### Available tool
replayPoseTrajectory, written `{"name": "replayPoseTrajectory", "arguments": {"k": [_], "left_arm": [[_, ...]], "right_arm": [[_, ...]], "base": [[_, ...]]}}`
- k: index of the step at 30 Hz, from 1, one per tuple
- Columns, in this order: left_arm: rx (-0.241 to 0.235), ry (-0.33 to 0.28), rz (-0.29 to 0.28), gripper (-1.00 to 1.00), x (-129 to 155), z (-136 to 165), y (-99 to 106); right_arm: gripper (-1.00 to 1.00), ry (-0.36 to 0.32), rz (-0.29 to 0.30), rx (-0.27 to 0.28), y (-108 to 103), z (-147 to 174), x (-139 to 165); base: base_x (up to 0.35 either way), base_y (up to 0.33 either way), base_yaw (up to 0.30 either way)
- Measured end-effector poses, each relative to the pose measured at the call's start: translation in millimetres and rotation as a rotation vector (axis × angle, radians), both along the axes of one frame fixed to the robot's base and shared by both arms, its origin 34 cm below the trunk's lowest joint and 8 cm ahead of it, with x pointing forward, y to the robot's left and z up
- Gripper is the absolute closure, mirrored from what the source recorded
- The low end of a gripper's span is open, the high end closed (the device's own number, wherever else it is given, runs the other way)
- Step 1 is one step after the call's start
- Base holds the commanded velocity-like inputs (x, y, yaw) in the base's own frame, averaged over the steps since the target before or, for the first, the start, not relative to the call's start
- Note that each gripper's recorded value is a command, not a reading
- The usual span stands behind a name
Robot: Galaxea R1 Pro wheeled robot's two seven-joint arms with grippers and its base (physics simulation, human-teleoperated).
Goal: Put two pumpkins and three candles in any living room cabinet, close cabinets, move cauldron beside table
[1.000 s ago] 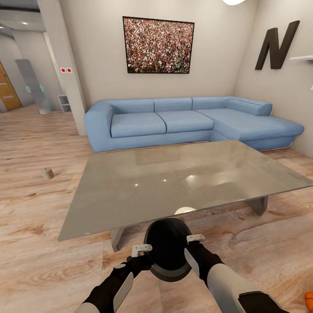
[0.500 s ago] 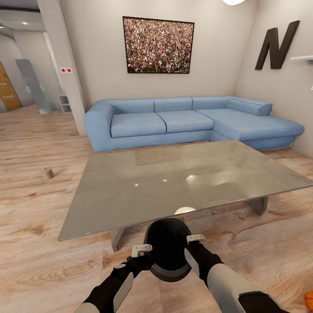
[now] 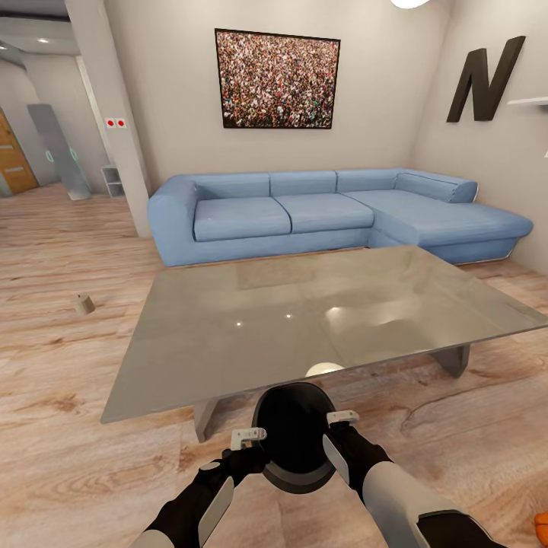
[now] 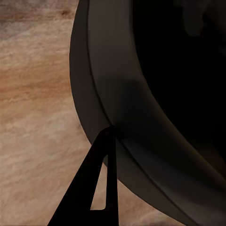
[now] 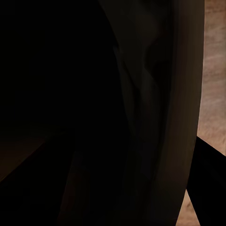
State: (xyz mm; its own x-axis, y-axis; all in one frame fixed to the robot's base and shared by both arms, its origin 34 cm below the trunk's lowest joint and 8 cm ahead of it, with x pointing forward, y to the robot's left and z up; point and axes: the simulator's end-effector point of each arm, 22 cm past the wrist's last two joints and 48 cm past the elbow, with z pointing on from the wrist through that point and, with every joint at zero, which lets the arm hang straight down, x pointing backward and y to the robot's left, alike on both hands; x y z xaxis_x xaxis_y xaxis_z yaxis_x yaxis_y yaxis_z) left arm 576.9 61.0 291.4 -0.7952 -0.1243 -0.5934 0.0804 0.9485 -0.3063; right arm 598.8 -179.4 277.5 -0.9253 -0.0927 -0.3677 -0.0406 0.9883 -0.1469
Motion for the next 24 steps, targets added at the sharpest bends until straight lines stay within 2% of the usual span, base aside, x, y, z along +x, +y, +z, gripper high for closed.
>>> {"name": "replayPoseTrajectory", "arguments": {"k": [24], "left_arm": [[0.0,0.0,0.0,1.0,0.0,0.0,-0.1]], "right_arm": [[1.0,0.0,0.0,0.0,0.0,-0.1,-0.1]], "base": [[0.023,0.0,0.0]]}}
